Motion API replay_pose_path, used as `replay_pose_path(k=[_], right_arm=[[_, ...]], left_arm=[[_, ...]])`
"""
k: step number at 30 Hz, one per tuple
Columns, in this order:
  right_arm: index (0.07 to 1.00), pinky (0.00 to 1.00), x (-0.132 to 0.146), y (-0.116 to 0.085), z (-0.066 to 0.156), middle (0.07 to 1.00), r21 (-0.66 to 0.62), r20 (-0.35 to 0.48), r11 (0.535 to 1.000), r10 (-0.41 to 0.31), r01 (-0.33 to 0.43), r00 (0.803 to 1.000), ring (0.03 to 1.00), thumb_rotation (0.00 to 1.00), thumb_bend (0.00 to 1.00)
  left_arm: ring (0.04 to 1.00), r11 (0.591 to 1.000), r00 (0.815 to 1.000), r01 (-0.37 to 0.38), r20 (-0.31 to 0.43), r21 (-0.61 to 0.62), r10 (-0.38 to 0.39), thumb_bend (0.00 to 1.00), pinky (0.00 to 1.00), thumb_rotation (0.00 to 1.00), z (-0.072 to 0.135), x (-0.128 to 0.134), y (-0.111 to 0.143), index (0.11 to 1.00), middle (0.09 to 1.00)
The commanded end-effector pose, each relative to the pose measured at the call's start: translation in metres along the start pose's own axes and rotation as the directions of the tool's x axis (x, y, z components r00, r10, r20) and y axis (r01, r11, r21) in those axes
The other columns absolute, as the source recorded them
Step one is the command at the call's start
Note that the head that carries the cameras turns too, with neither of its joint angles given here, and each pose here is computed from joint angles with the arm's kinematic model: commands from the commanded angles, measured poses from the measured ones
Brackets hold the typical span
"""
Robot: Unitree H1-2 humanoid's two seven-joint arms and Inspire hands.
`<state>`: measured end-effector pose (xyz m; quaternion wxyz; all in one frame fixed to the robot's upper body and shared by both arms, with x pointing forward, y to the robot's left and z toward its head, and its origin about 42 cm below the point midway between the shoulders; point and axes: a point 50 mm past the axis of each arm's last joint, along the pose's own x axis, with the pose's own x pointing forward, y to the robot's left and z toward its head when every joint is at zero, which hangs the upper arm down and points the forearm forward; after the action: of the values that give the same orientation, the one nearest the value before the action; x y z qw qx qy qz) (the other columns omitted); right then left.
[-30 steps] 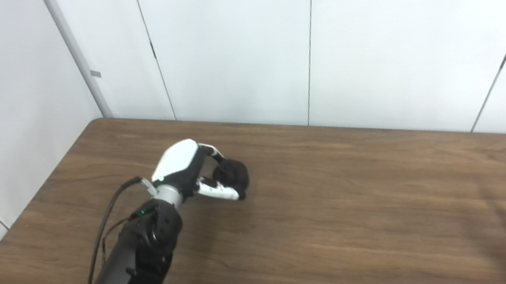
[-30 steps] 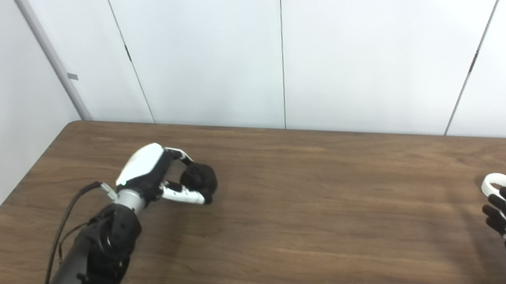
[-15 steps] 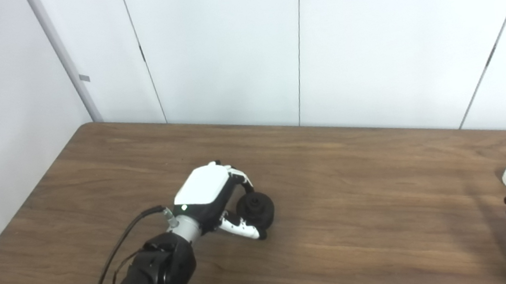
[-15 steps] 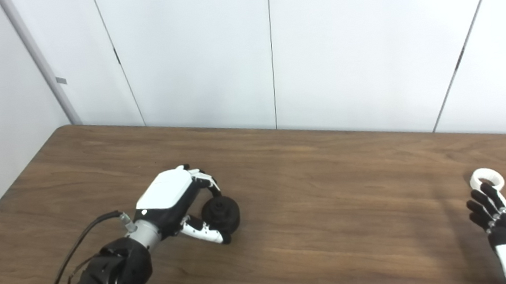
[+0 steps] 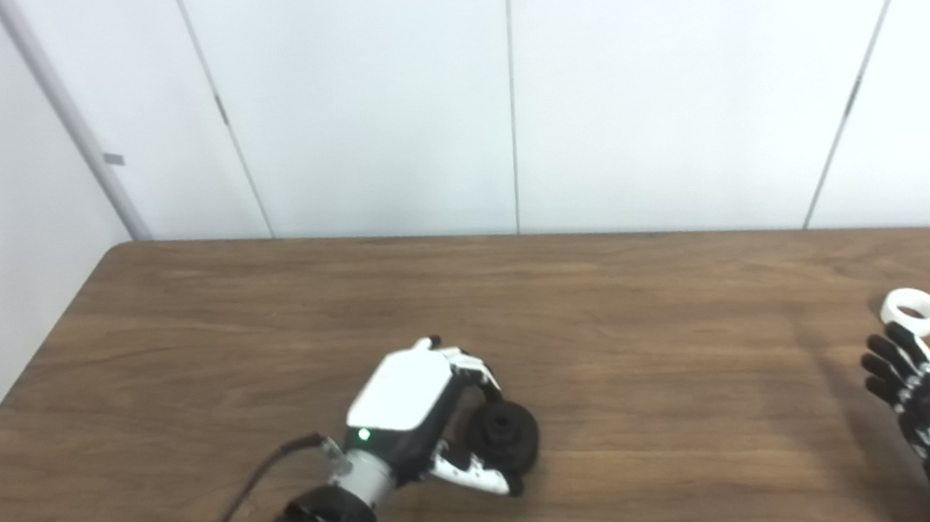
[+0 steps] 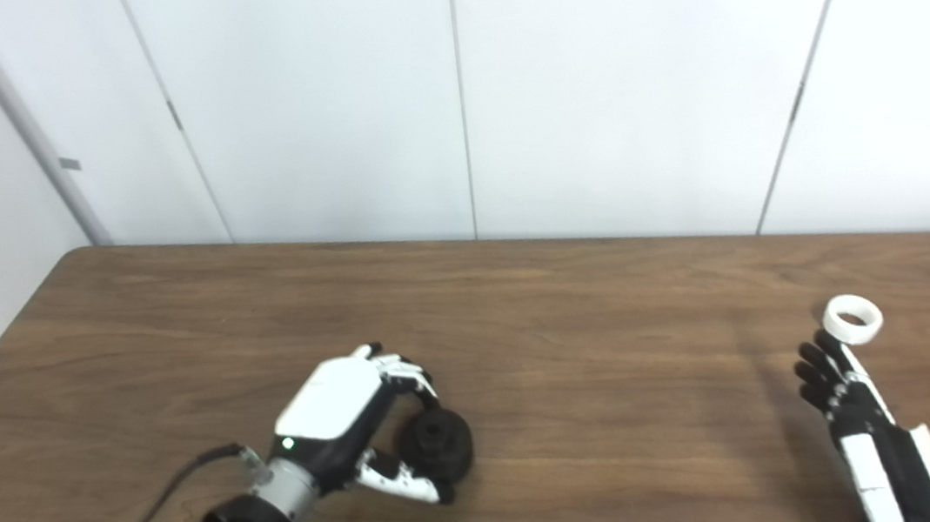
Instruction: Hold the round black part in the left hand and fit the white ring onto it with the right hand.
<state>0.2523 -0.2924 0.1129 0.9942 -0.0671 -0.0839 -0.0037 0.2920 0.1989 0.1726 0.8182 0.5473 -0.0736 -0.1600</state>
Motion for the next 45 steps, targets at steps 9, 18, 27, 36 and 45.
replay_pose_path(k=[9, 18, 27, 36, 45], right_arm=[[0.966, 0.94, -0.027, 0.032, -0.022, 0.94, 0.067, -0.147, 0.998, -0.008, 0.018, 0.989, 0.926, 0.98, 0.59], [0.968, 0.94, -0.024, 0.042, -0.013, 0.941, 0.063, -0.152, 0.998, -0.009, 0.019, 0.988, 0.924, 1.0, 0.55], [0.961, 0.94, -0.023, 0.047, -0.007, 0.931, 0.059, -0.153, 0.998, -0.016, 0.025, 0.988, 0.925, 0.99, 0.6], [0.963, 0.95, -0.025, 0.045, 0.0, 0.929, 0.058, -0.15, 0.998, -0.016, 0.025, 0.989, 0.925, 1.0, 0.6], [0.97, 0.96, -0.023, 0.042, 0.006, 0.935, 0.055, -0.146, 0.998, -0.007, 0.015, 0.989, 0.928, 1.0, 0.59]], left_arm=[[0.878, 0.999, 0.994, -0.046, 0.096, -0.018, 0.047, 0.52, 0.98, 0.05, 0.03, -0.007, -0.006, 0.484, 0.796], [0.889, 1.0, 0.994, -0.017, 0.108, -0.015, 0.018, 0.52, 1.0, 0.05, 0.04, -0.017, -0.02, 0.484, 0.799], [0.889, 1.0, 0.993, 0.003, 0.119, 0.027, -0.006, 0.52, 1.0, 0.06, 0.047, -0.027, -0.034, 0.484, 0.795], [0.883, 1.0, 0.993, 0.014, 0.119, 0.019, -0.017, 0.52, 0.99, 0.06, 0.046, -0.034, -0.047, 0.483, 0.796], [0.89, 0.999, 0.994, 0.033, 0.107, 0.021, -0.035, 0.52, 1.0, 0.06, 0.047, -0.036, -0.052, 0.484, 0.8]])
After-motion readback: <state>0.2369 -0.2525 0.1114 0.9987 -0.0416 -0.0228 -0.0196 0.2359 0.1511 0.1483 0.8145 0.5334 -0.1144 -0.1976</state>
